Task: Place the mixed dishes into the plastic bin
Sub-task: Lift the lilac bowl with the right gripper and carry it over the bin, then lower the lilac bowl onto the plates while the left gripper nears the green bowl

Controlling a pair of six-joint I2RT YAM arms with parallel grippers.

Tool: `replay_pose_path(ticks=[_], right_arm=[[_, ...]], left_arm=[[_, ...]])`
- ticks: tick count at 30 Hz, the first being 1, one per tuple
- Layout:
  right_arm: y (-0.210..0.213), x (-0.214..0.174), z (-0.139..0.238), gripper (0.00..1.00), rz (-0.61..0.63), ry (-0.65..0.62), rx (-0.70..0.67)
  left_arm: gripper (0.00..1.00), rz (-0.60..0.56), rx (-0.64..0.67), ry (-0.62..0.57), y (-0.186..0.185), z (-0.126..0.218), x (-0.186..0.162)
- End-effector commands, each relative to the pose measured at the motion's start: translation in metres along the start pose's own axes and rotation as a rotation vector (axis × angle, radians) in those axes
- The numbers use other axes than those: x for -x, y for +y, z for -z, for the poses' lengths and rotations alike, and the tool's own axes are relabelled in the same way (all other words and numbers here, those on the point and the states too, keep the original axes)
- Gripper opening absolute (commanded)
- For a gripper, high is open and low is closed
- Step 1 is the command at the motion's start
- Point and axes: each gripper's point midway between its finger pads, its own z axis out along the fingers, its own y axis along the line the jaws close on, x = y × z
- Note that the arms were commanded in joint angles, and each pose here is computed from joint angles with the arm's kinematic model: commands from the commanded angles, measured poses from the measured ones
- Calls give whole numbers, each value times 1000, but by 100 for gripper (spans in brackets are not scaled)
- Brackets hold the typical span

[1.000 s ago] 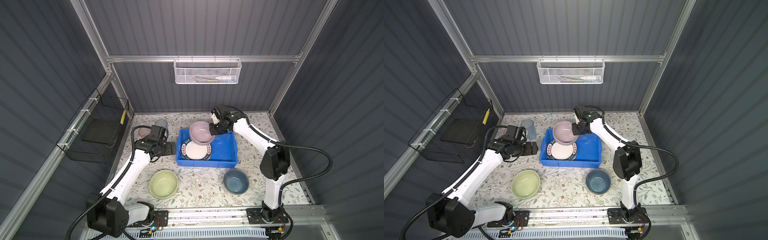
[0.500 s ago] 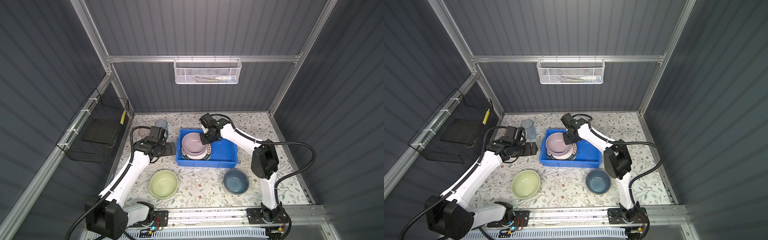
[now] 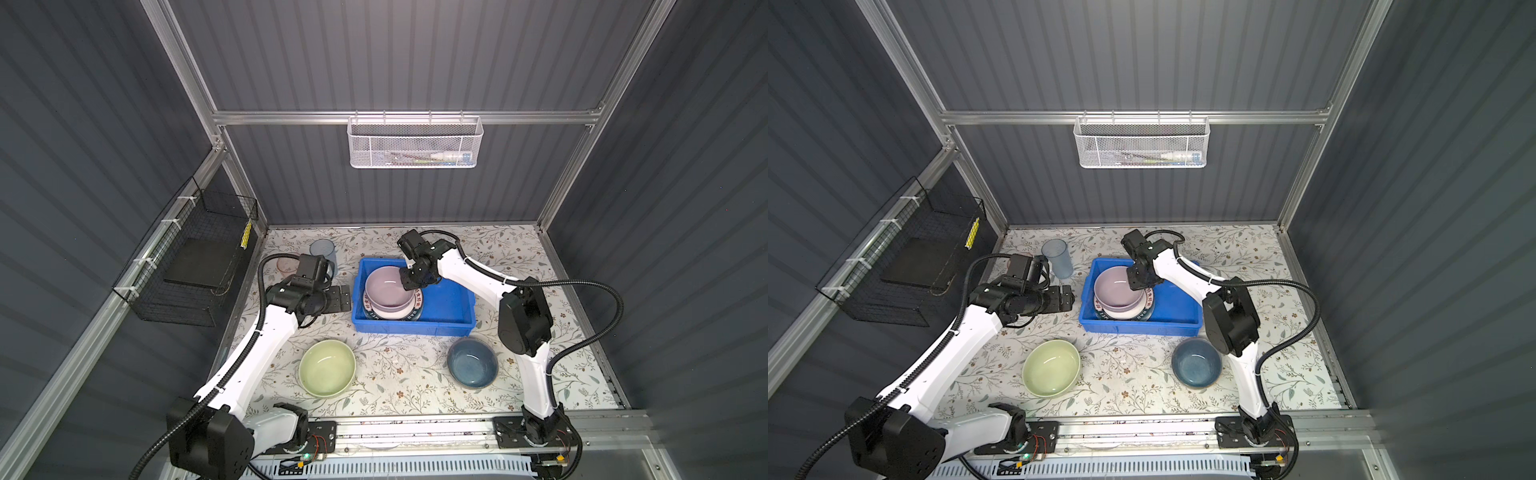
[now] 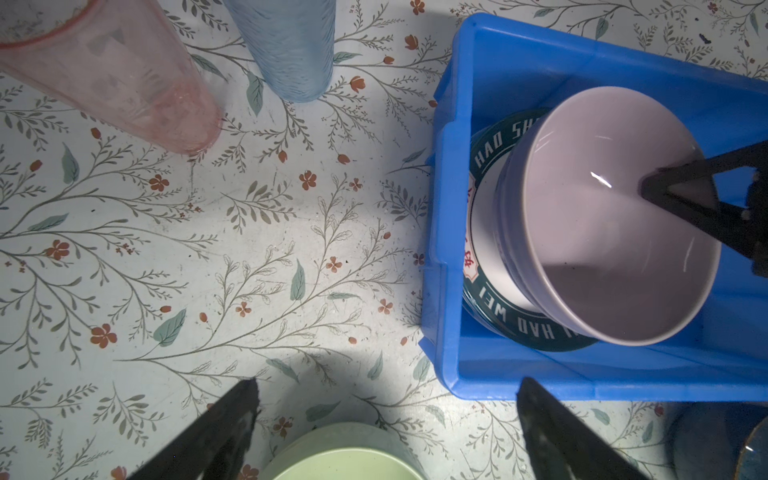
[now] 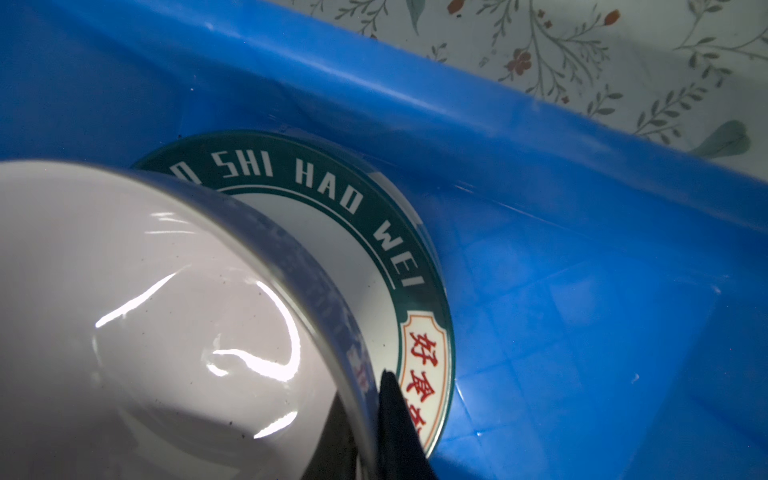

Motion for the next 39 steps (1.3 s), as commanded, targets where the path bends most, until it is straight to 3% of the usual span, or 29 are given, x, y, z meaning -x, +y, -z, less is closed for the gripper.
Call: replay_pose_path(ticks=[1,15,39], right_arm=[[9,14,6,0,-25,-60,34],[7,6,-8,3,-35,-38,29],[0,5,-7,12,-29,-45,-2]], left_arm=[[98,-7,9,-2,2,3,-4],[98,11,14,24,4,1,-11],[95,135,78,142,23,-4,-59]])
